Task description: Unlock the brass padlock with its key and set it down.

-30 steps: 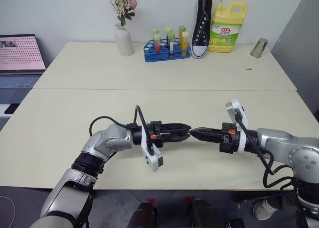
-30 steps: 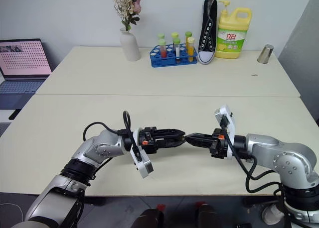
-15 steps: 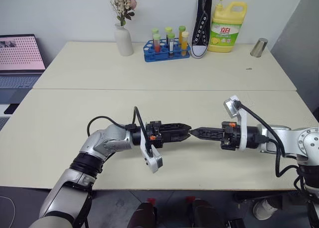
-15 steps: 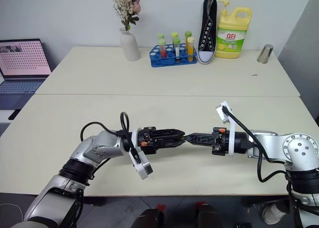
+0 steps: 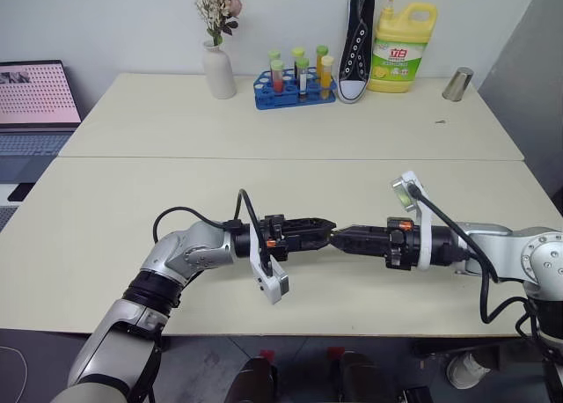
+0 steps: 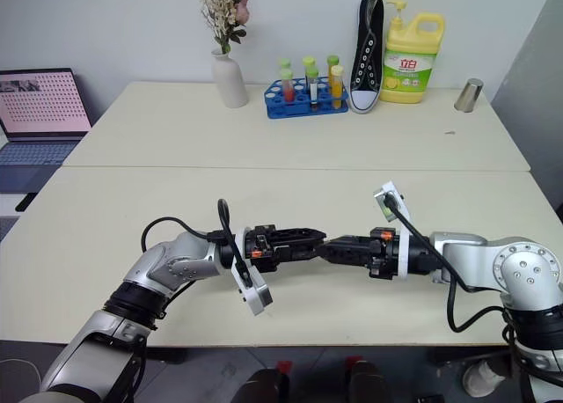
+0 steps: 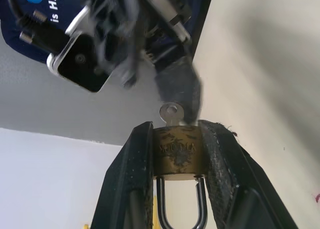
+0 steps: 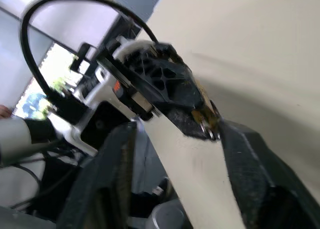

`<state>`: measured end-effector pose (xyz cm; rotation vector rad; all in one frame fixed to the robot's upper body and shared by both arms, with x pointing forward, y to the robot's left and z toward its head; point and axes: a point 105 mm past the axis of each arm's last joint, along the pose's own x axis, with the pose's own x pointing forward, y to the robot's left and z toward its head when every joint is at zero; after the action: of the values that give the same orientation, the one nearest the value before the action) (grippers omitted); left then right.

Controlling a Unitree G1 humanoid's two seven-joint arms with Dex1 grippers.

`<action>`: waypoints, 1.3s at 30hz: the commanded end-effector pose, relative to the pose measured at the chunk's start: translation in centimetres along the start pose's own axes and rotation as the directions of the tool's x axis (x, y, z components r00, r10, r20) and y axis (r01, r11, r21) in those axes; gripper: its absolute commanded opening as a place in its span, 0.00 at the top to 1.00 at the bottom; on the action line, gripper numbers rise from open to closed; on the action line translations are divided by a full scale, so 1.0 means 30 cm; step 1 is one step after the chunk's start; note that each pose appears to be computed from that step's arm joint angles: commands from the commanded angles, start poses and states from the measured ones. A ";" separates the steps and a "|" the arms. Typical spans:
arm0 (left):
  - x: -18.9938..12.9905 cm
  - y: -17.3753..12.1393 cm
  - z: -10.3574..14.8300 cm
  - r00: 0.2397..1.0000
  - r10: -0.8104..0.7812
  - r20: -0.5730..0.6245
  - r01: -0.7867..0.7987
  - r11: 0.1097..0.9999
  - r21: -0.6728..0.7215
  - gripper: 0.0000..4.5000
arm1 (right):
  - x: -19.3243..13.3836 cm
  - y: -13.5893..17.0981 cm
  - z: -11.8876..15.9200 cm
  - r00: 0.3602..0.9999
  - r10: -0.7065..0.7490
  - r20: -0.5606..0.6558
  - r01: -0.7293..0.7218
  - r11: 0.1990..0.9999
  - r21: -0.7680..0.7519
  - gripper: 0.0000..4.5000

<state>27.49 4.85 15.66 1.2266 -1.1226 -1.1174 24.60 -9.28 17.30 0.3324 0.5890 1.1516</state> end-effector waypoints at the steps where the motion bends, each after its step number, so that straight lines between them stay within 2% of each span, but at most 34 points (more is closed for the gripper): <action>1: 0.002 0.032 0.002 0.999 0.036 0.008 -0.036 0.999 0.012 0.78 | -0.033 -0.011 0.034 0.997 -0.076 -0.001 0.072 0.956 -0.283 0.11; 4: 0.001 0.034 0.001 0.999 0.040 0.004 -0.040 0.999 0.009 0.78 | -0.035 -0.025 0.045 0.993 -0.119 0.005 0.107 0.877 -0.469 0.10; 7: 0.003 0.032 0.006 0.999 0.038 0.012 -0.038 0.999 0.006 0.78 | -0.003 -0.004 0.061 0.996 -0.056 0.066 0.080 0.880 -0.468 0.10; 24: 0.014 0.033 0.011 0.999 0.042 0.018 -0.042 0.999 0.000 0.78 | 0.082 -0.009 0.072 0.995 0.031 0.098 0.009 0.923 -0.385 0.10; 27: 0.015 0.032 0.015 0.999 0.044 0.020 -0.044 0.999 -0.002 0.78 | 0.082 -0.009 0.064 0.996 0.031 0.081 0.003 0.917 -0.399 0.24; 36: 0.018 0.036 0.019 0.998 0.053 0.020 -0.053 0.999 -0.009 0.78 | 0.083 0.000 0.063 0.996 0.048 0.069 -0.016 0.912 -0.411 0.94; 37: 0.018 0.036 0.019 0.998 0.053 0.021 -0.053 0.999 -0.010 0.78 | 0.083 0.000 0.065 0.996 0.049 0.071 -0.015 0.912 -0.411 0.97; 39: 0.017 0.033 0.021 0.999 0.049 0.023 -0.049 0.999 -0.011 0.78 | 0.083 0.002 0.065 0.996 0.051 0.072 -0.016 0.909 -0.416 0.97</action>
<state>27.59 4.54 15.64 1.1958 -1.0991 -1.1159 26.76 -7.15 17.02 0.0357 0.3063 1.2283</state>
